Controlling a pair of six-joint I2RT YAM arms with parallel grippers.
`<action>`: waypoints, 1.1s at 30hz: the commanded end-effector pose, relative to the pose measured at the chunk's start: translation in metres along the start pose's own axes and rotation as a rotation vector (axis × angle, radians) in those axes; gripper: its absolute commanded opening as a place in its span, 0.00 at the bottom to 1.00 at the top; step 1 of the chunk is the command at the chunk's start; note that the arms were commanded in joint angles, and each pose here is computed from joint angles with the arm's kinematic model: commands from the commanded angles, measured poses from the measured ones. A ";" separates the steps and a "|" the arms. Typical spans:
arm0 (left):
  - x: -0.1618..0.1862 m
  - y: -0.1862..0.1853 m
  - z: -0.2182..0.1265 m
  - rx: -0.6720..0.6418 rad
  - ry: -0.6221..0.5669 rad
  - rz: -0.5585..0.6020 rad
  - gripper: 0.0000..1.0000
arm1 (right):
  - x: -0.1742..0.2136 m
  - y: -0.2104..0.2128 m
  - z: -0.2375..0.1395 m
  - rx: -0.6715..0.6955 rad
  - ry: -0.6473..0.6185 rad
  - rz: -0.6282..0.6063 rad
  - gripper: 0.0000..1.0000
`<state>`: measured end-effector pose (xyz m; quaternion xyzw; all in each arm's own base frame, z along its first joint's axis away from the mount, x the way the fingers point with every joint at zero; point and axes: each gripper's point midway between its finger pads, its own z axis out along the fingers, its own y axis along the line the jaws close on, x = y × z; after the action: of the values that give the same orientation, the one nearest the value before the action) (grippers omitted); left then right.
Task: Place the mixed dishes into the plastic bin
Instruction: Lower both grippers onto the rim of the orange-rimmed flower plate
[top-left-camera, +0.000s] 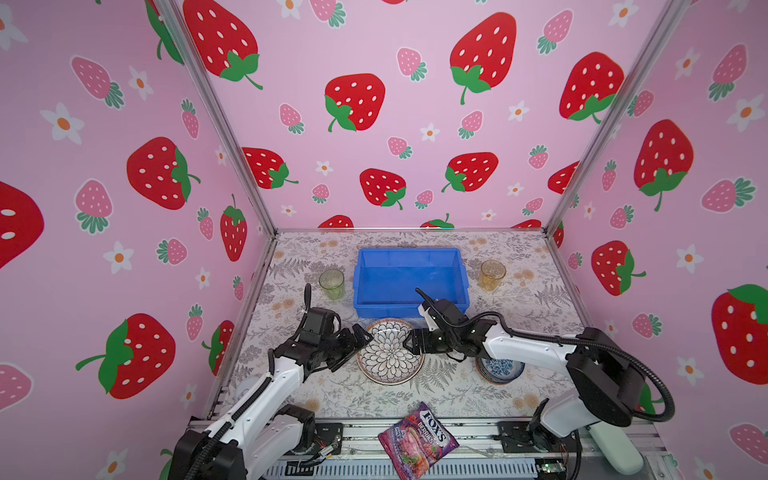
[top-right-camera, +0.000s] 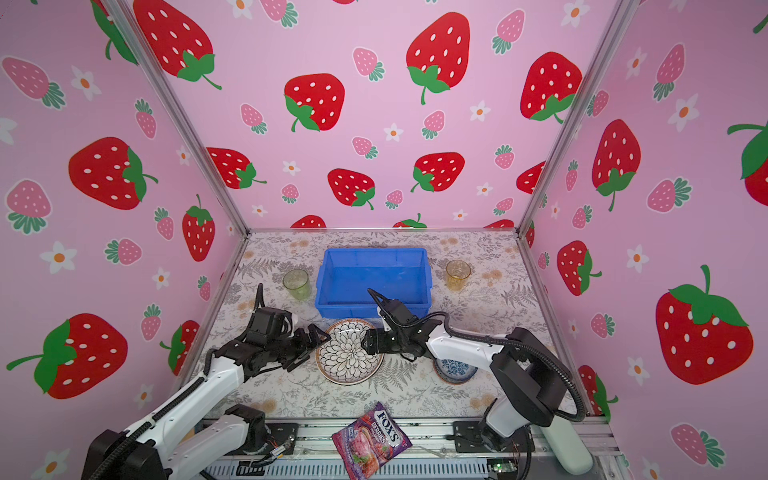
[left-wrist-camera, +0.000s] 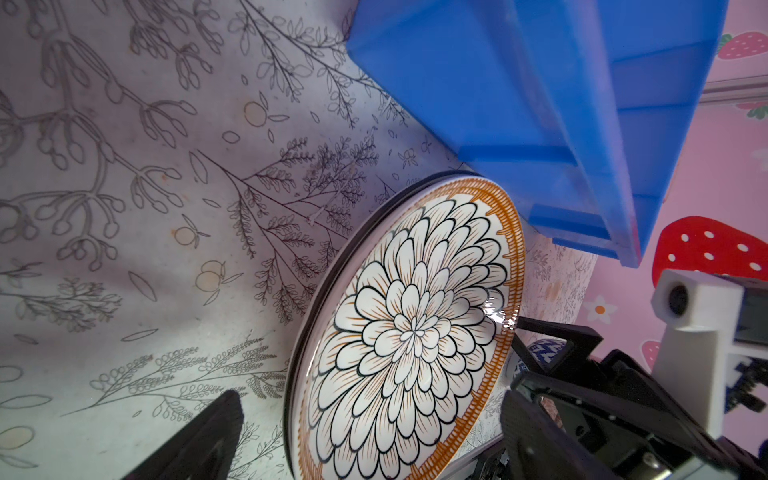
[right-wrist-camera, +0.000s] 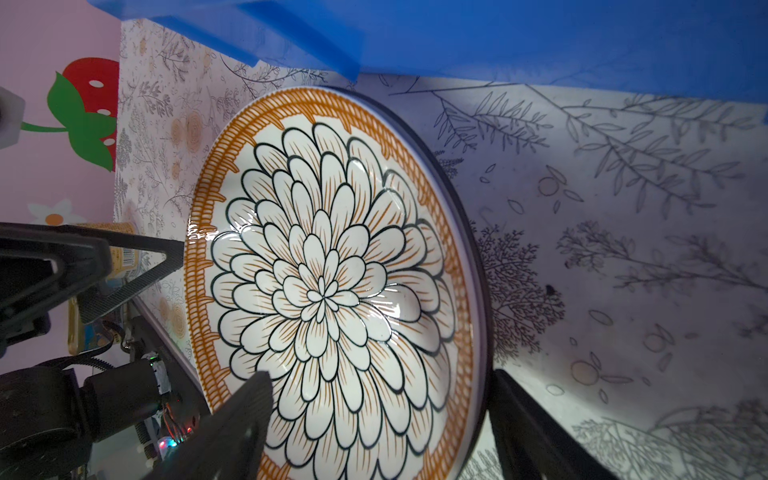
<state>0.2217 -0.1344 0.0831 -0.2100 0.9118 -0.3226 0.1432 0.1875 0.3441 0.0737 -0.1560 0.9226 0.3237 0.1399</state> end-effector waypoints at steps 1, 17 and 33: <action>0.001 0.000 0.001 -0.002 -0.003 0.000 0.99 | 0.000 0.021 -0.002 -0.058 0.008 -0.003 0.82; 0.000 -0.002 0.001 -0.002 -0.008 0.003 0.99 | -0.010 0.015 -0.015 0.030 -0.064 0.000 0.83; -0.002 -0.005 0.000 0.004 -0.010 0.002 0.99 | -0.001 0.012 -0.008 0.037 -0.040 0.017 0.82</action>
<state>0.2214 -0.1356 0.0829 -0.2085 0.9127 -0.3204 0.1444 0.1850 0.3424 0.0855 -0.1464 0.9256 0.3069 0.1661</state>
